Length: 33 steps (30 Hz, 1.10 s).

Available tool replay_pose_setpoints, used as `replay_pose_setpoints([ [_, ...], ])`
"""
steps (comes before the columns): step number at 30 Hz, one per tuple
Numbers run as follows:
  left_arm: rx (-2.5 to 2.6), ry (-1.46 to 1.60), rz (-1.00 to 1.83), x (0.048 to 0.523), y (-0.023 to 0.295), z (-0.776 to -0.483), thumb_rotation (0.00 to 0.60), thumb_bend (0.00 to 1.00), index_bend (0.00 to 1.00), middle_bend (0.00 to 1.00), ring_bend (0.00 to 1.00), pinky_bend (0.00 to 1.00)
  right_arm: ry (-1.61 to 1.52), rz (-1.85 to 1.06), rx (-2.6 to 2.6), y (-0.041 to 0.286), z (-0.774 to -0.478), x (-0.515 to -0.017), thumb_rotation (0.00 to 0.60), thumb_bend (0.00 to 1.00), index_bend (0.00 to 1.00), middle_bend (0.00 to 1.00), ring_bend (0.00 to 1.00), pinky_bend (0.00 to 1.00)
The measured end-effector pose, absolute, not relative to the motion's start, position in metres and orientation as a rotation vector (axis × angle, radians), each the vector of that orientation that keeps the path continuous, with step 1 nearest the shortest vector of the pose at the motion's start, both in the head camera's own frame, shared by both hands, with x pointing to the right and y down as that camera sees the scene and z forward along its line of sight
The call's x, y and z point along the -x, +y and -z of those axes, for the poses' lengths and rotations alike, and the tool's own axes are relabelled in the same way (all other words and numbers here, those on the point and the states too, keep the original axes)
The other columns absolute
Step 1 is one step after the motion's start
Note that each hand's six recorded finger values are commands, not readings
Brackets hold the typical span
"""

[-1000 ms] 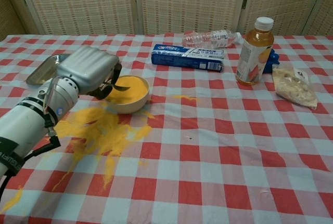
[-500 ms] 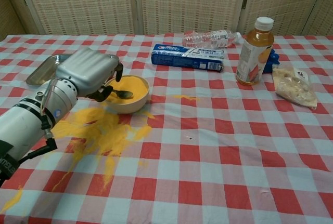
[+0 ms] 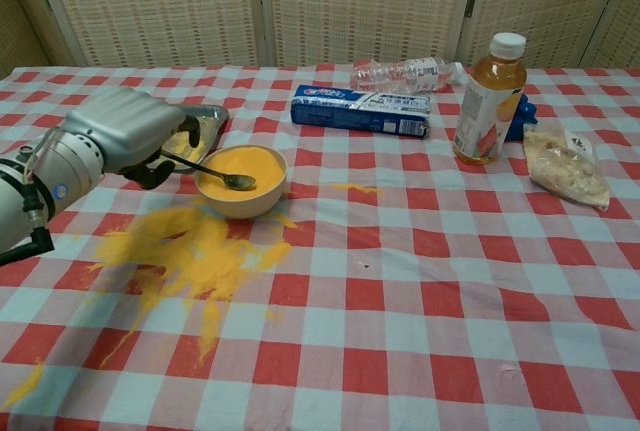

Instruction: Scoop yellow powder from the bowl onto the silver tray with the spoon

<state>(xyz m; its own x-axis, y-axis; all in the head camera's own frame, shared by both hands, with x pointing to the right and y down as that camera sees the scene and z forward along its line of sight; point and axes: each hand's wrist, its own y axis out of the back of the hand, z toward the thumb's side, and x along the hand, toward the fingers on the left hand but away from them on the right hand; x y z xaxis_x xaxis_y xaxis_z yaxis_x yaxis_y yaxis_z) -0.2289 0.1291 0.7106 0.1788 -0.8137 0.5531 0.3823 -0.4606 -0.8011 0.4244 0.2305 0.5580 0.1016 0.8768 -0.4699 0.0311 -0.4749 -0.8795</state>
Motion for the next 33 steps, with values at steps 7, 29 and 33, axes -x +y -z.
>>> replay_pose_setpoints([
  [7,1.475,0.379,1.583,0.248,0.130,-0.713,0.600,0.55,0.31,1.00,1.00,1.00,-0.900,-1.461,1.650,0.231,-0.559,-0.423,0.529,0.00,0.00,0.00,0.00,0.00],
  [29,1.619,0.241,1.502,0.224,0.173,-0.685,0.600,0.59,0.37,1.00,1.00,1.00,-0.905,-1.444,1.651,0.234,-0.553,-0.421,0.528,0.00,0.00,0.00,0.00,0.00],
  [33,1.650,0.223,1.477,0.218,0.183,-0.678,0.600,0.59,0.36,1.00,1.00,1.00,-0.905,-1.437,1.655,0.235,-0.552,-0.420,0.529,0.00,0.00,0.00,0.00,0.00],
])
